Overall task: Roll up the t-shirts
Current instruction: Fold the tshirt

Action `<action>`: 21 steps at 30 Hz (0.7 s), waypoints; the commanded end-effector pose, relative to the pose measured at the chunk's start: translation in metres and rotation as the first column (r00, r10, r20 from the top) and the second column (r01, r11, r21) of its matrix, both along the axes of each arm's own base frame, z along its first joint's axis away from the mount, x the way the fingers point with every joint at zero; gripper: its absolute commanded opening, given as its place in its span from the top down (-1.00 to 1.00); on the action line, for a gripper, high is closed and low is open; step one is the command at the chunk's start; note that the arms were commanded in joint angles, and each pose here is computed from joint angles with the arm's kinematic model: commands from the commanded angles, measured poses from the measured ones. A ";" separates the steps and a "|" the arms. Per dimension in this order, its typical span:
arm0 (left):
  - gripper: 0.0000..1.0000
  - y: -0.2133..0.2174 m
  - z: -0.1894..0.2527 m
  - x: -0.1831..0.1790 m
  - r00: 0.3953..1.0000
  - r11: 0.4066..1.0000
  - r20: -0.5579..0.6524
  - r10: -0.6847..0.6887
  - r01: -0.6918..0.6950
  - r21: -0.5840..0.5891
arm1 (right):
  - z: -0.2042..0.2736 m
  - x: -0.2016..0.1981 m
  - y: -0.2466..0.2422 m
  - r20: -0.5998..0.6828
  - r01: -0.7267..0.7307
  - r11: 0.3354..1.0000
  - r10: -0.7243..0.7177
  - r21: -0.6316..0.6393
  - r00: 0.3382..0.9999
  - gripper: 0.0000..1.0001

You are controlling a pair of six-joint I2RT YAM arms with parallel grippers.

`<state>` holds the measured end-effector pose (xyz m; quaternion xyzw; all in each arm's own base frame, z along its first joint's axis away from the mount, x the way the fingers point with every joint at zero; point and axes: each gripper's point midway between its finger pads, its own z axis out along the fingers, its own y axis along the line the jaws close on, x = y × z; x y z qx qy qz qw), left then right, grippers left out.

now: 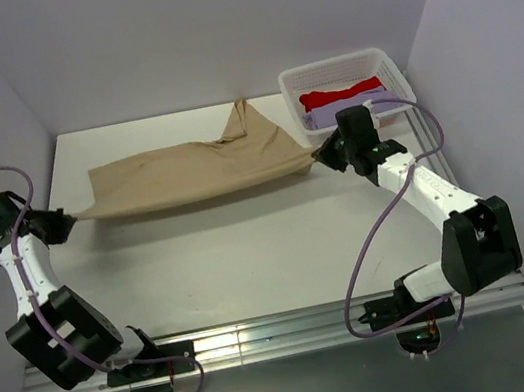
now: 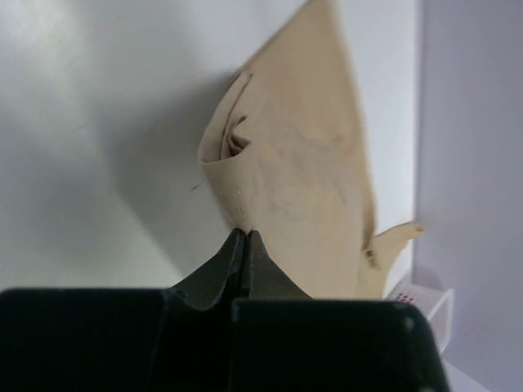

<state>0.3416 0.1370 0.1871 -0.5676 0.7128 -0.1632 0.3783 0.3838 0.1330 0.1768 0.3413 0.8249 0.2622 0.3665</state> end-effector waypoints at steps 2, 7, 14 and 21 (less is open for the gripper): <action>0.99 0.004 -0.026 -0.021 0.996 1.000 -0.087 -0.016 0.015 -0.005 | 0.000 -0.012 -0.019 0.009 0.015 0.999 -0.014 -0.052 1.000 1.00; 0.99 -0.010 -0.067 -0.045 0.988 0.999 -0.155 -0.023 0.017 -0.039 | -0.035 -0.037 -0.022 -0.044 0.000 0.998 -0.003 -0.060 0.999 1.00; 0.99 -0.025 -0.109 -0.080 0.967 0.999 -0.254 -0.016 0.005 -0.041 | -0.077 -0.070 -0.022 -0.109 -0.033 0.998 0.028 -0.045 0.994 1.00; 0.99 -0.047 -0.105 -0.093 0.982 0.997 -0.188 -0.016 0.002 -0.074 | -0.102 -0.097 -0.031 -0.138 -0.013 0.998 0.006 -0.054 0.990 1.00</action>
